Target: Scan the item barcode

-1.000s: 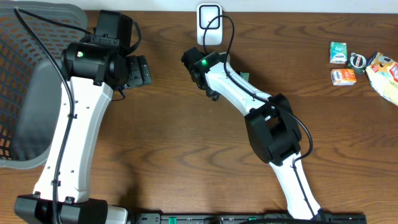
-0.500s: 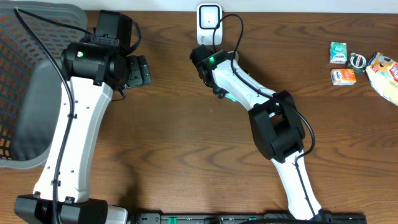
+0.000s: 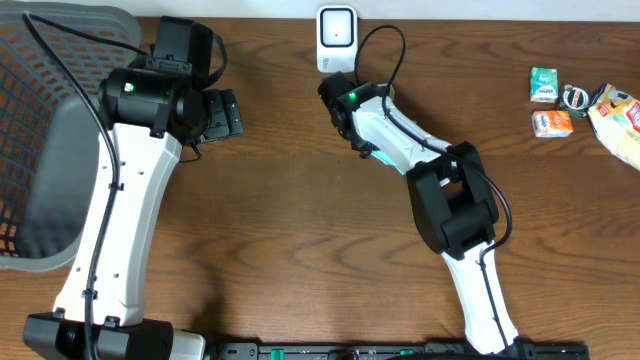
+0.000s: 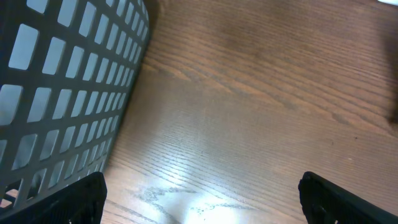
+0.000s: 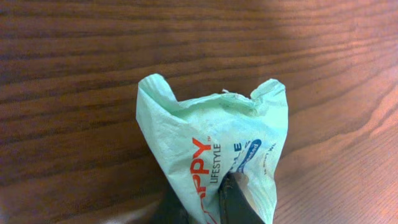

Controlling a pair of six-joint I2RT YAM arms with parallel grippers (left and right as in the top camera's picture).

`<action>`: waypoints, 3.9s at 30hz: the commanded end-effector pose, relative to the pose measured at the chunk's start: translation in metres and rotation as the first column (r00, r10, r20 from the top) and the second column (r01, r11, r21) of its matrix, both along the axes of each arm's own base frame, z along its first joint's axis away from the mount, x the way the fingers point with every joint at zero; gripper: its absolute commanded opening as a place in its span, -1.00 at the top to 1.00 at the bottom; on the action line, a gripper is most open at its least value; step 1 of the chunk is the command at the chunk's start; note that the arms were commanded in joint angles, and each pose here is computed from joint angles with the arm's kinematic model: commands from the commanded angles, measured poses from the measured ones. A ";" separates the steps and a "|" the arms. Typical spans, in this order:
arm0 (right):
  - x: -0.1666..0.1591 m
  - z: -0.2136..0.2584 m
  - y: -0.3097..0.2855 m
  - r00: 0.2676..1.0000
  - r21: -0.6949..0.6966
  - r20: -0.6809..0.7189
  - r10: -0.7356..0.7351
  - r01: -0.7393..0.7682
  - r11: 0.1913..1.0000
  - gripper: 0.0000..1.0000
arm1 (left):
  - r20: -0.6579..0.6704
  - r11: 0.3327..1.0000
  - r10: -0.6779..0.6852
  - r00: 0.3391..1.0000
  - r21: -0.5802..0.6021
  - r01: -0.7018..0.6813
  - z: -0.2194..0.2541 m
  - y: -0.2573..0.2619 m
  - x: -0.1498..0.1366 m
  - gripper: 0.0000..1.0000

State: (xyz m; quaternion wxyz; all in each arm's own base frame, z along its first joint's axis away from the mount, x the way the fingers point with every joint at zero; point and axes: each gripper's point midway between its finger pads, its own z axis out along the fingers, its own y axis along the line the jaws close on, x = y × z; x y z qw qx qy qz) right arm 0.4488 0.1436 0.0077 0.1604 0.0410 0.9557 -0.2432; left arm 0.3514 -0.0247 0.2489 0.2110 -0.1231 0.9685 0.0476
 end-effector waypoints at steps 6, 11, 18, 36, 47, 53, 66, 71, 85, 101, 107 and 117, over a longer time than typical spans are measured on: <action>0.002 0.012 0.044 0.988 0.269 -0.126 0.090 -0.054 0.962 0.98 | 0.000 1.000 0.014 1.000 0.008 -0.014 0.000 0.003 -0.001 -0.96; 0.008 0.036 0.091 0.954 0.575 -0.134 0.270 -0.147 0.805 0.98 | 0.000 1.000 0.014 1.000 0.008 -0.014 0.000 0.003 -0.001 -0.96; 0.000 0.067 0.132 0.872 0.907 -0.037 0.488 -0.176 0.383 0.98 | 0.000 1.000 0.014 1.000 0.008 -0.014 0.000 0.003 -0.001 -0.96; -0.008 0.014 0.072 0.918 0.997 -0.042 0.394 0.016 0.069 0.92 | 0.000 1.000 0.014 1.000 0.008 -0.014 0.000 0.003 -0.001 -0.96; 0.010 0.020 0.013 0.954 0.948 -0.118 0.275 0.026 0.317 0.07 | 0.000 1.000 0.014 1.000 0.008 -0.014 0.000 0.003 -0.001 -0.96; 0.012 0.054 0.010 0.950 0.922 -0.034 0.311 -0.091 0.377 -0.33 | 0.000 1.000 0.014 1.000 0.008 -0.014 0.000 0.003 -0.001 -0.96; -0.003 0.026 0.031 0.921 0.784 -0.097 0.377 -0.163 0.599 -0.72 | 0.000 1.000 0.014 1.000 0.008 -0.014 0.000 0.003 -0.001 -0.96; -0.005 0.021 0.034 0.922 0.731 -0.118 0.368 -0.170 0.661 -0.73 | 0.000 1.000 0.014 1.000 0.008 -0.014 0.000 0.003 -0.001 -0.96; -0.014 0.005 0.039 0.915 0.786 -0.114 0.386 -0.155 0.599 -0.13 | 0.000 1.000 0.014 1.000 0.008 -0.014 0.000 0.003 -0.001 -0.96; -0.019 0.018 0.076 0.893 0.910 0.005 0.449 -0.191 0.369 0.98 | 0.000 1.000 0.014 1.000 0.008 -0.014 0.000 0.003 -0.001 -0.96; -0.015 0.062 0.090 0.879 0.930 0.107 0.464 -0.254 0.266 0.98 | 0.000 1.000 0.014 1.000 0.008 -0.014 0.000 0.003 -0.001 -0.96; -0.017 0.170 0.091 0.827 0.867 0.332 0.453 -0.457 0.198 0.98 | 0.000 1.000 0.014 1.000 0.008 -0.014 0.000 0.003 -0.001 -0.95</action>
